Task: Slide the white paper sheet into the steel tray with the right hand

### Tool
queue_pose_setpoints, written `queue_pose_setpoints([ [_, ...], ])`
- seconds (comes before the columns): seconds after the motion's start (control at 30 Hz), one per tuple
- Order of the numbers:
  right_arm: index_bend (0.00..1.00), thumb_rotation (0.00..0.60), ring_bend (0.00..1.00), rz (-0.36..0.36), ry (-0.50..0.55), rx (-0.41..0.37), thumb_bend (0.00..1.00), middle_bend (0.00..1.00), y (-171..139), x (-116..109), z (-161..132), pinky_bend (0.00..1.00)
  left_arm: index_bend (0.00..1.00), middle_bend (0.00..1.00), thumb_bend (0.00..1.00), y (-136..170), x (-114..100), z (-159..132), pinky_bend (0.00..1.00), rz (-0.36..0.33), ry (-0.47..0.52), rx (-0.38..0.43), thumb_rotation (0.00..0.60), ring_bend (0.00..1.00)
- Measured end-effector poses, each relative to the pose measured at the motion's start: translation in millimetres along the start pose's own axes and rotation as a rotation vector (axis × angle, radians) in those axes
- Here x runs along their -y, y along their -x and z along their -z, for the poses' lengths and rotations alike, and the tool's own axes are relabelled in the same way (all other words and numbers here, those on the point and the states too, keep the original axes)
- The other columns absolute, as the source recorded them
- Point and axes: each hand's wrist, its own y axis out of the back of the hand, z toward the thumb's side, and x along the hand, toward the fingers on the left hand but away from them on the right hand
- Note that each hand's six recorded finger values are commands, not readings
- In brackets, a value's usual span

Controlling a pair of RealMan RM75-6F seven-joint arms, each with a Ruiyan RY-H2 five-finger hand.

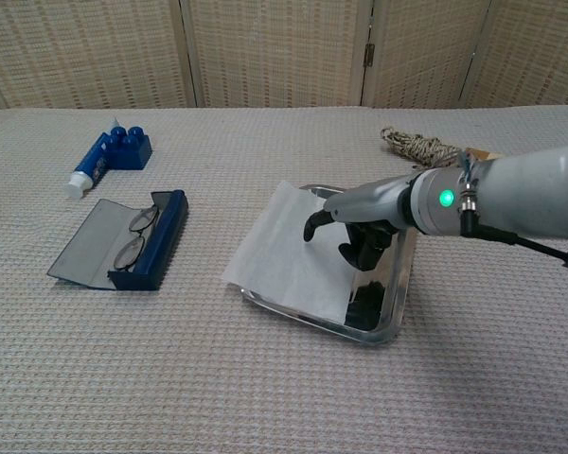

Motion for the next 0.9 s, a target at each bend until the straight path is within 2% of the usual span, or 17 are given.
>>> queue_pose_setpoints([
  [0.23, 0.16, 0.6, 1.0, -0.017, -0.003, -0.001, 0.86, 1.0, 3.9, 7.9, 2.5, 1.0, 0.0, 0.0, 0.44, 0.1, -0.6, -0.1, 0.0, -0.002, 0.002, 0.0, 0.6, 0.0],
  [0.7, 0.17, 0.6, 1.0, -0.031, -0.03, 0.033, 0.86, 1.0, -9.7, 9.1, 15.6, 1.0, 0.0, 0.0, 0.44, 2.1, -1.1, -3.7, 0.0, -0.005, -0.002, 0.012, 0.6, 0.0],
  [0.9, 0.21, 0.6, 1.0, -0.057, -0.05, 0.055, 0.86, 1.0, -13.5, 15.1, 20.6, 1.0, 0.0, 0.0, 0.44, 3.3, -2.3, -4.6, 0.0, -0.009, -0.001, 0.017, 0.6, 0.0],
])
